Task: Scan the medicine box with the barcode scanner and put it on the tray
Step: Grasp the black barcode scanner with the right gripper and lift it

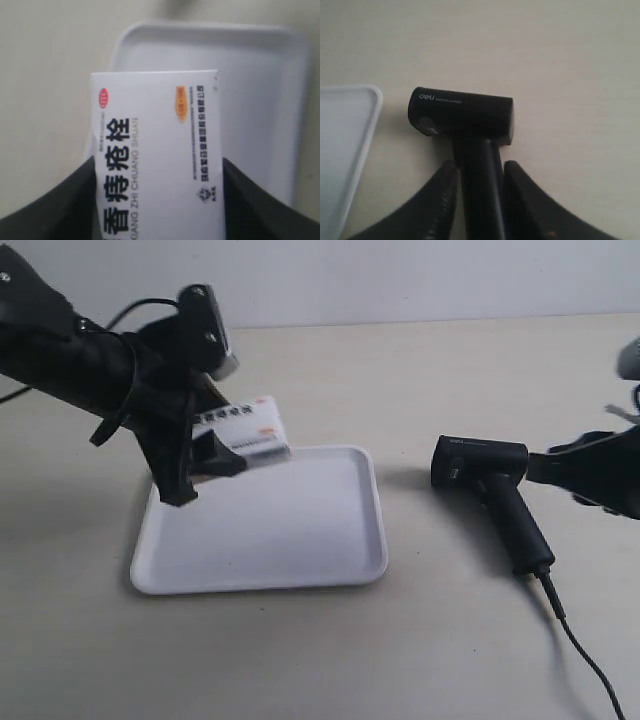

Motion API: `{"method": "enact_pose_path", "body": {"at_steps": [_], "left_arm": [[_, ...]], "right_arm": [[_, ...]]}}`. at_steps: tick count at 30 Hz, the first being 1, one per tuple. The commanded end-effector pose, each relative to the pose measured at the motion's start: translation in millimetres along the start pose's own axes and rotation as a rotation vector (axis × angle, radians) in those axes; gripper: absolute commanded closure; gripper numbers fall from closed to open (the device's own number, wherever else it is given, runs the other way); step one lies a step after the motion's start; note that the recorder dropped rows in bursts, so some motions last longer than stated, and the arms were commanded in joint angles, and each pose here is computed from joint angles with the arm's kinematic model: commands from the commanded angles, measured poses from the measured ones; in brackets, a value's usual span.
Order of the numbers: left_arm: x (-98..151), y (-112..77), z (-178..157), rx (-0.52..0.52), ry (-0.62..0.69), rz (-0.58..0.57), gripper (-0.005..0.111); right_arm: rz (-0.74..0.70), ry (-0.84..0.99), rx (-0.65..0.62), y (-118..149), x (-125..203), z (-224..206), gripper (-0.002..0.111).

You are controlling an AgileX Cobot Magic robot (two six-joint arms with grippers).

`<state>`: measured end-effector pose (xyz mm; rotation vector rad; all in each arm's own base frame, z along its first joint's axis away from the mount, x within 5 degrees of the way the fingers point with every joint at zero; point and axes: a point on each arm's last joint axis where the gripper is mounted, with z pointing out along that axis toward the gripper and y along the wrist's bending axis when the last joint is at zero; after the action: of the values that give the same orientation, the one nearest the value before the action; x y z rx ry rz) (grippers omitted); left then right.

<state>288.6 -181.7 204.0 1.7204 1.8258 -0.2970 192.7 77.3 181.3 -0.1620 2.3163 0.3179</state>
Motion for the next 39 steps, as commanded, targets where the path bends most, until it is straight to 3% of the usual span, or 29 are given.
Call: {"method": "enact_pose_path", "body": {"at_steps": [1,3,6,21,23,25,29,33,39], "left_arm": [[-12.4,-3.4,4.3,0.050,-0.120,0.143,0.107],[-9.9,-2.1,6.0,0.037,-0.110,0.133,0.107],[-6.4,-1.2,9.6,0.020,-0.093,0.126,0.107],[9.3,-1.4,36.0,0.056,-0.040,0.103,0.107],[9.3,-1.4,36.0,0.056,-0.040,0.103,0.107],[9.3,-1.4,36.0,0.056,-0.040,0.103,0.107],[9.8,-1.3,36.7,0.056,-0.039,0.102,0.107],[10.3,-0.6,37.3,0.049,-0.035,0.103,0.107],[11.2,-0.4,37.2,0.049,-0.029,0.115,0.107]], "right_arm": [[-0.029,0.102,0.013,4.6,-4.1,41.3,0.048],[-0.030,0.143,0.023,4.6,-3.4,57.8,0.034],[-0.059,0.187,0.023,7.4,-1.0,75.1,0.025],[-0.124,0.235,0.031,4.7,3.0,126.8,0.025],[-0.122,0.231,0.034,2.5,4.0,129.3,0.031],[-0.126,0.229,0.033,2.6,3.9,129.3,0.044],[-0.133,0.231,0.033,3.1,1.8,126.3,0.081],[-0.178,0.248,0.031,5.0,-6.7,111.6,0.107],[-0.320,0.241,0.014,11.0,-30.3,66.8,0.108]]}}
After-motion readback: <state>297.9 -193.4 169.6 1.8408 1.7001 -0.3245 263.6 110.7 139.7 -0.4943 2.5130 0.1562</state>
